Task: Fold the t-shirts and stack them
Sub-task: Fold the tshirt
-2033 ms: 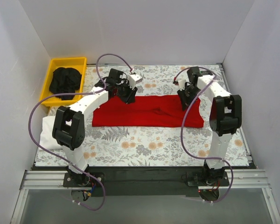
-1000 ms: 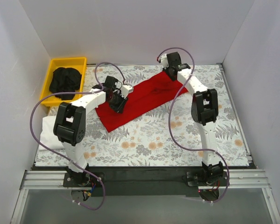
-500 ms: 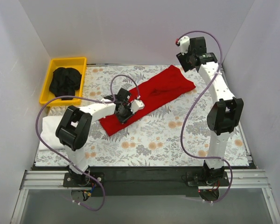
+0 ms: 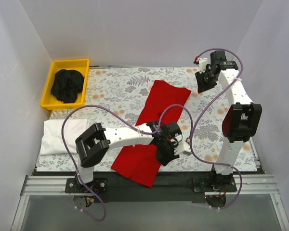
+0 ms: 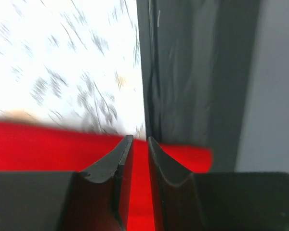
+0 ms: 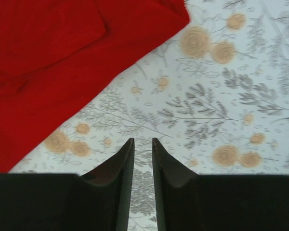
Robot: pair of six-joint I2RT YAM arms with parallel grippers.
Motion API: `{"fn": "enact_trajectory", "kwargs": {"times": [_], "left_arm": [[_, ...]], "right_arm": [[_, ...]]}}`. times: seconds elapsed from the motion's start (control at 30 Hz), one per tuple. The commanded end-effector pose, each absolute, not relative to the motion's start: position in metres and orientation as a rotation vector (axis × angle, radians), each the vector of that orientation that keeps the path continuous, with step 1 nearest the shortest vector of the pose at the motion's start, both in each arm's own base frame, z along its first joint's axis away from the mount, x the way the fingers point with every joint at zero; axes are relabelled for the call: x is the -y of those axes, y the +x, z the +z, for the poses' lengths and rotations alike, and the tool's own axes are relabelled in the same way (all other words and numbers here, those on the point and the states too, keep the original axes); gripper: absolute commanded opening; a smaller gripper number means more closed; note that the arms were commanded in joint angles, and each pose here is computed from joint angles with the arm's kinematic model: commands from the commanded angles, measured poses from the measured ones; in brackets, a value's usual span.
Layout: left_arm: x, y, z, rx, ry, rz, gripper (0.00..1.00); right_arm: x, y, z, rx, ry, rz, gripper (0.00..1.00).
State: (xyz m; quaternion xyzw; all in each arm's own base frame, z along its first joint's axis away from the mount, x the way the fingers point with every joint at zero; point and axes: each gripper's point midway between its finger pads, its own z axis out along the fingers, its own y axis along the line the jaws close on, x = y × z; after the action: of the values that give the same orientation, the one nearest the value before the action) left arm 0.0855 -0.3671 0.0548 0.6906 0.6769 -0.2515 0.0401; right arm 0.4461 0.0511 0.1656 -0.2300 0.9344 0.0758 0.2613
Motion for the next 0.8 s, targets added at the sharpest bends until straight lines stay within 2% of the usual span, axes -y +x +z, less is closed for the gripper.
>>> {"fn": "enact_trajectory", "kwargs": {"times": [0.0, 0.1, 0.2, 0.5, 0.77], "left_arm": [[0.398, 0.129, 0.128, -2.107, 1.78, -1.064, 0.18], [0.386, 0.181, 0.176, -2.091, 1.506, -1.24, 0.2], [0.363, 0.226, 0.201, -2.068, 1.29, -1.233, 0.2], [0.272, 0.311, 0.228, -2.111, 0.761, -1.038, 0.22], [0.219, 0.336, 0.229, -2.155, 0.532, -1.022, 0.27]], "right_arm": [[-0.087, 0.418, 0.159, -2.564, -0.648, 0.429, 0.26], [-0.111, 0.406, 0.141, -2.6, -0.699, 0.499, 0.11], [-0.138, 0.397, 0.124, -2.634, -0.761, 0.533, 0.02], [-0.167, 0.388, 0.05, -2.768, -0.948, 0.276, 0.01], [-0.174, 0.409, 0.003, -2.762, -1.147, -0.042, 0.01]]}}
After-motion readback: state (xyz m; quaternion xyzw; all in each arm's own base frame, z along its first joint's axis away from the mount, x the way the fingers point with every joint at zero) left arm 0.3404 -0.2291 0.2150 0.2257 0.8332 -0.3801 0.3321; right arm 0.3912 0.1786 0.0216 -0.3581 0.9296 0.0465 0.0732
